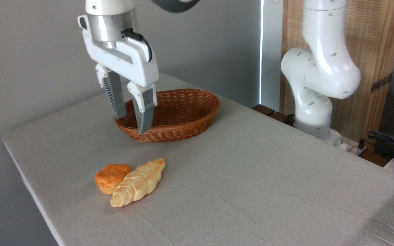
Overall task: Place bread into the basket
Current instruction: 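Move the open gripper from above the basket down toward the orange roll, then lower the gripper onto the orange roll and close on it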
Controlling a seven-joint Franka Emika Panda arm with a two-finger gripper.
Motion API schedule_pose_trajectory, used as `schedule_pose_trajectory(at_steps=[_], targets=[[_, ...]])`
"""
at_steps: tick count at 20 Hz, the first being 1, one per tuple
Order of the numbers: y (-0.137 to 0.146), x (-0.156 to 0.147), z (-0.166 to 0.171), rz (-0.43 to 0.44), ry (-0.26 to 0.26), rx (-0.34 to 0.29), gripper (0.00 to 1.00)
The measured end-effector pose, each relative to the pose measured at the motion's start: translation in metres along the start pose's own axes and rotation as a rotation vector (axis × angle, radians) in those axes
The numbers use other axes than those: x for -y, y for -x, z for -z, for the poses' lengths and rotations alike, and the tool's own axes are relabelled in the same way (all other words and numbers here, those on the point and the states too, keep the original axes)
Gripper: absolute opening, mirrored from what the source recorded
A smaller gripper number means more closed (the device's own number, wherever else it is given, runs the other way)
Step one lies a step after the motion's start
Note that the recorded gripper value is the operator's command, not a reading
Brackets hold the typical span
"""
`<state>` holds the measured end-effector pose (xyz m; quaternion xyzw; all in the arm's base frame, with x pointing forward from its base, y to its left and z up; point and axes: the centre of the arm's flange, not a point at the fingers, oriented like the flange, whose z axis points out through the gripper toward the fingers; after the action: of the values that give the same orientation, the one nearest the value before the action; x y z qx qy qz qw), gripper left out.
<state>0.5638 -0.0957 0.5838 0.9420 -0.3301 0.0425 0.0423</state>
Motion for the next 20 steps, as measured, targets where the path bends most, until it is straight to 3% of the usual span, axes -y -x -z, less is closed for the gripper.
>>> schedule_pose_trajectory(at_steps=[4, 8, 14, 20], targets=[[-0.037, -0.046, -0.053, 0.072, -0.024, -0.087, 1.0], [-0.052, -0.072, -0.095, 0.035, -0.032, -0.106, 1.0], [-0.053, -0.061, -0.092, -0.322, -0.132, -0.111, 1.0], [-0.054, -0.055, -0.136, -0.585, -0.191, -0.132, 1.0]])
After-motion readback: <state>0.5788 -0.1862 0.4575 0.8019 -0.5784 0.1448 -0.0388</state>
